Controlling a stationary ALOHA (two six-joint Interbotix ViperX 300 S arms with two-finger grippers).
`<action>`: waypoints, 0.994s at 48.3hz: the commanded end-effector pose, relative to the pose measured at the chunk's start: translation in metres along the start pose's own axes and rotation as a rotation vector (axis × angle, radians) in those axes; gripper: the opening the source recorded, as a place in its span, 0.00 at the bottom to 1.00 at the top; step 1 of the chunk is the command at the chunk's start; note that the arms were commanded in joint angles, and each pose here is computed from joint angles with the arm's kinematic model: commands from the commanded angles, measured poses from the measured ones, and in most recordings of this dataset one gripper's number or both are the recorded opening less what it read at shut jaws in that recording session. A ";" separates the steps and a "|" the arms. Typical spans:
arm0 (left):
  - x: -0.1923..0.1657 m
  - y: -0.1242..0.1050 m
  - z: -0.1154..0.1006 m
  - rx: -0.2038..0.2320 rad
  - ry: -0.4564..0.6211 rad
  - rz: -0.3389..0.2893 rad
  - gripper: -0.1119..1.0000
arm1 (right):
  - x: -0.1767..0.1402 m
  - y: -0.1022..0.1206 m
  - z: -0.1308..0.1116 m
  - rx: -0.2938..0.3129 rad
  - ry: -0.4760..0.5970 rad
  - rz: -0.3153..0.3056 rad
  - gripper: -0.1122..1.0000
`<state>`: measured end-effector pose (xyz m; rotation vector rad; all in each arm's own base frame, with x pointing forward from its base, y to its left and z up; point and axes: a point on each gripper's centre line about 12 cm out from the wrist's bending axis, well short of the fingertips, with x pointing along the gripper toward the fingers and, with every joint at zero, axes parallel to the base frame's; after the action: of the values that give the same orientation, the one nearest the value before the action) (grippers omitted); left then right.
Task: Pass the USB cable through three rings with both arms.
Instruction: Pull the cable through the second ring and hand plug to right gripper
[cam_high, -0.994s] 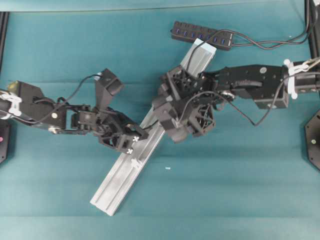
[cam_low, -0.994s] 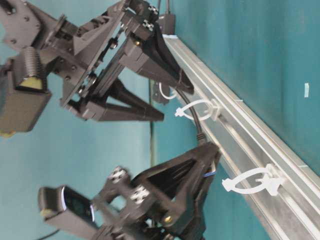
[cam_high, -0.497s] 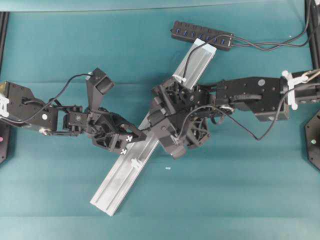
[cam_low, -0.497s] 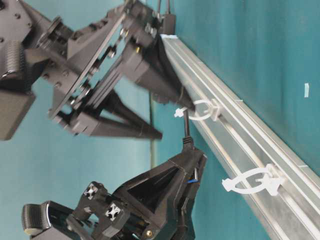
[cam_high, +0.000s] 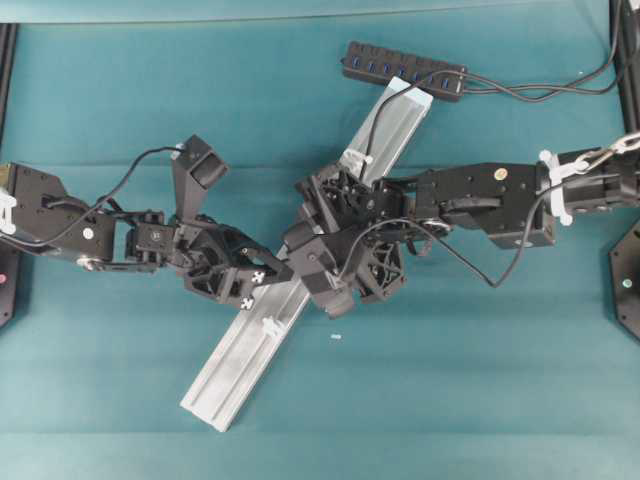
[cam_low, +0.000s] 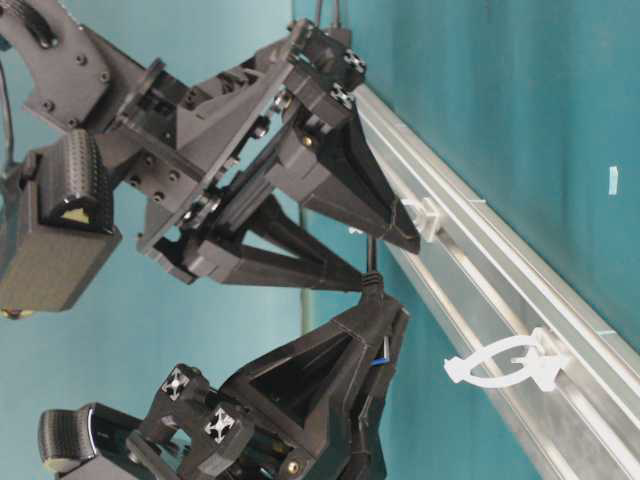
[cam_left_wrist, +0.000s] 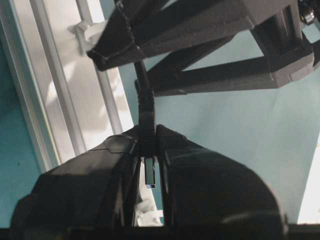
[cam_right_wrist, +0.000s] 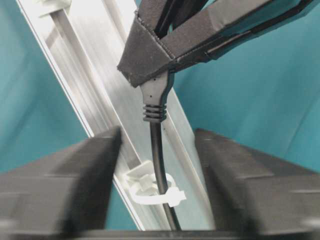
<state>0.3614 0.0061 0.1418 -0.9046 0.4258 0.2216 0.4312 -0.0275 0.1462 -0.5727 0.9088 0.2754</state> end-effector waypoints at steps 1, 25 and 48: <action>-0.008 -0.018 0.011 0.010 -0.040 -0.060 0.20 | -0.001 -0.003 0.007 0.040 -0.017 -0.010 0.55; -0.011 -0.017 0.011 0.028 -0.049 -0.069 0.19 | -0.002 -0.008 0.010 0.013 0.019 -0.003 0.16; -0.038 -0.014 0.007 0.042 -0.003 -0.013 0.96 | 0.004 -0.008 0.008 -0.090 0.089 0.019 0.16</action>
<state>0.3406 0.0054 0.1433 -0.8724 0.4638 0.2317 0.4395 -0.0292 0.1479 -0.6356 0.9922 0.3013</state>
